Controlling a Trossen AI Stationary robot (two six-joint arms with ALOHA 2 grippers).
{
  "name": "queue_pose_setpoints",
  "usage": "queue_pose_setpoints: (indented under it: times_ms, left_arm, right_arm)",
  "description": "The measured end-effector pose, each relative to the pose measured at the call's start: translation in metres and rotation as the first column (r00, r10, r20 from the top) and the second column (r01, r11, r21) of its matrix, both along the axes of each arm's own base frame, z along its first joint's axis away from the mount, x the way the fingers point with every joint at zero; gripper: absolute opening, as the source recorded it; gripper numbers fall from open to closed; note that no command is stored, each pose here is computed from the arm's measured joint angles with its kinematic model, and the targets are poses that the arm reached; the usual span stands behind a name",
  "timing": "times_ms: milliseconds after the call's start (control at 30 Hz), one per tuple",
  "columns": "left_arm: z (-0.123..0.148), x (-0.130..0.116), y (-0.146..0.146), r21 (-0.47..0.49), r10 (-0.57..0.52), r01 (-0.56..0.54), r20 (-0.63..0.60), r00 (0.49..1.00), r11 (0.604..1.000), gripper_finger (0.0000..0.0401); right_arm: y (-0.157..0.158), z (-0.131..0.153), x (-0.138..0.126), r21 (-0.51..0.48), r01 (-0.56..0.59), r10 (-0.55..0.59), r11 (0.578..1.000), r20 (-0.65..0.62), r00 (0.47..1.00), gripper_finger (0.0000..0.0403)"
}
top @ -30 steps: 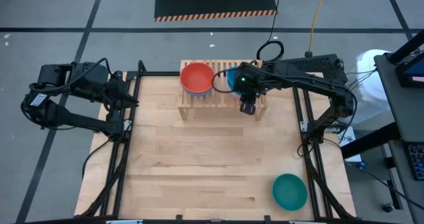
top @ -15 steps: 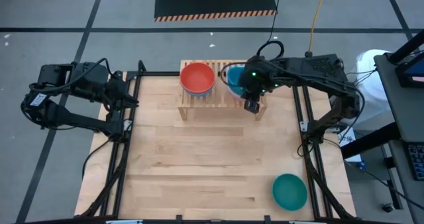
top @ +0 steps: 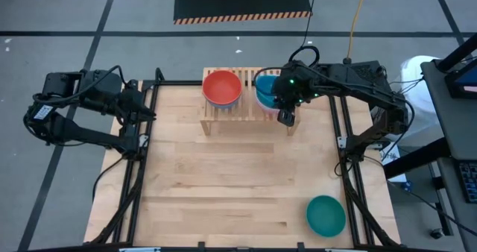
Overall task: Place and stack bowls onto a shelf
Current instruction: Stack the blue bowl on top of the white bowl on the shelf
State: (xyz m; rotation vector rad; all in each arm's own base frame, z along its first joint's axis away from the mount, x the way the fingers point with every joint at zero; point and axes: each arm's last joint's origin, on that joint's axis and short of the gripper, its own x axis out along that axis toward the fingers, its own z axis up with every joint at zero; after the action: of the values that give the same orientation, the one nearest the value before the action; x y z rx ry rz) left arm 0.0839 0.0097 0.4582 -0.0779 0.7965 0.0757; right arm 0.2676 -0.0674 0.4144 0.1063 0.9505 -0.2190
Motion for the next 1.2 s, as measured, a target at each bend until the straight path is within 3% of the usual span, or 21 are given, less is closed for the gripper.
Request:
queue_pose_setpoints:
  times_ms: [267,1200]
  left_arm:
    - [0.0000,0.0000,0.0000,0.000,0.001,-0.001,0.000,1.000,1.000,0.0063]
    - [0.0000,0.0000,0.0000,-0.001,0.002,-0.002,0.000,1.000,1.000,0.0063]
  right_arm:
    - [0.0002,-0.0003,-0.0008,-0.018,-0.032,0.031,0.999,-0.013,0.999,0.0008]
    - [-0.0011,-0.0065,0.0002,-0.040,-0.037,0.034,0.999,-0.079,0.996,0.0001]
